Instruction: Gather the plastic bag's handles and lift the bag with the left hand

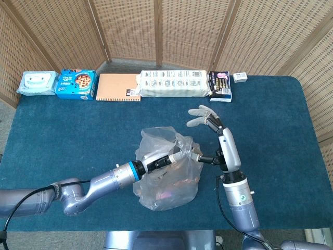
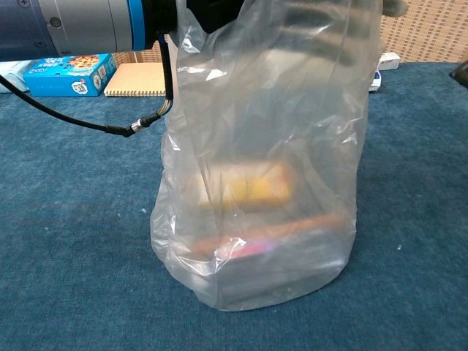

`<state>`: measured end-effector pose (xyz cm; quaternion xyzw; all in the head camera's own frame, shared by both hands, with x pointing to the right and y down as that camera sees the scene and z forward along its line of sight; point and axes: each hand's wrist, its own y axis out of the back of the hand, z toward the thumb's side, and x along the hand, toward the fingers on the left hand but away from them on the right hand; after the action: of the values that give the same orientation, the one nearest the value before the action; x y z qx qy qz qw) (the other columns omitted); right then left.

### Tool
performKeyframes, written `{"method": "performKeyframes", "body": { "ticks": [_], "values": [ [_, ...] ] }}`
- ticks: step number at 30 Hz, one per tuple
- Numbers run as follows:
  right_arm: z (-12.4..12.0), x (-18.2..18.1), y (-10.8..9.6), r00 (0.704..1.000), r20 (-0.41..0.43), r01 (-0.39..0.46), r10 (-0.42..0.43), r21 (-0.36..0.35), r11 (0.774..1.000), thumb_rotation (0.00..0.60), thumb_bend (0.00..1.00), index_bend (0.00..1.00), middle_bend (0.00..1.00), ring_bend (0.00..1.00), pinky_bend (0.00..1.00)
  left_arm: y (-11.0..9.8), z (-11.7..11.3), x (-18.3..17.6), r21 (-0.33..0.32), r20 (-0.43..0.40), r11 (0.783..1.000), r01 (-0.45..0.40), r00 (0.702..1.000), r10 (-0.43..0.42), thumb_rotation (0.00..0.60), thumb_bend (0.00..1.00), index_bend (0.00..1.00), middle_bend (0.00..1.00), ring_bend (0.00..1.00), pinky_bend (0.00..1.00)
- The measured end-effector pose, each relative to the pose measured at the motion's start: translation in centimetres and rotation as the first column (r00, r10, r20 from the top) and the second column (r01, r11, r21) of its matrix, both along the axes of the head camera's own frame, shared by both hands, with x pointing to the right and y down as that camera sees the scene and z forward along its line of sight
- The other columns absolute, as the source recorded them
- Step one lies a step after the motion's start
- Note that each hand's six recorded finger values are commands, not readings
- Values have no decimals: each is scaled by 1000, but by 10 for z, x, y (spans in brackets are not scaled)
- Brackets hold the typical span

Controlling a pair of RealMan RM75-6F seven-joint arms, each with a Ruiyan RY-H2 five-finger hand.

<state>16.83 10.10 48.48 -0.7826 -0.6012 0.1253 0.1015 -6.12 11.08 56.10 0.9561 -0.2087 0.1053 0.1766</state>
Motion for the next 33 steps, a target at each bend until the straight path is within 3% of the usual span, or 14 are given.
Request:
{"method": "performKeyframes", "body": {
  "ticks": [9,19,33],
  "values": [
    [-7,5,-4,1000,4,-10,10,13,1000,600,103,381,249,133,118,-7,5,-6,-26,2,999,45,999,-45,0,293,296,264,195,223],
    [-3,6,-3,1000,4,-4,4,-2,1000,600,103,379,248,132,118,-1,4,-13,-13,-2,1000,1,1000,-1,0,256,296,263,196,215],
    [5,-1,-17,1000,-9,4,-4,-27,1000,600,102,372,248,132,116,-4,2,-23,-27,-53,1000,-14,999,13,0,248,295,264,195,207]
  ]
}}
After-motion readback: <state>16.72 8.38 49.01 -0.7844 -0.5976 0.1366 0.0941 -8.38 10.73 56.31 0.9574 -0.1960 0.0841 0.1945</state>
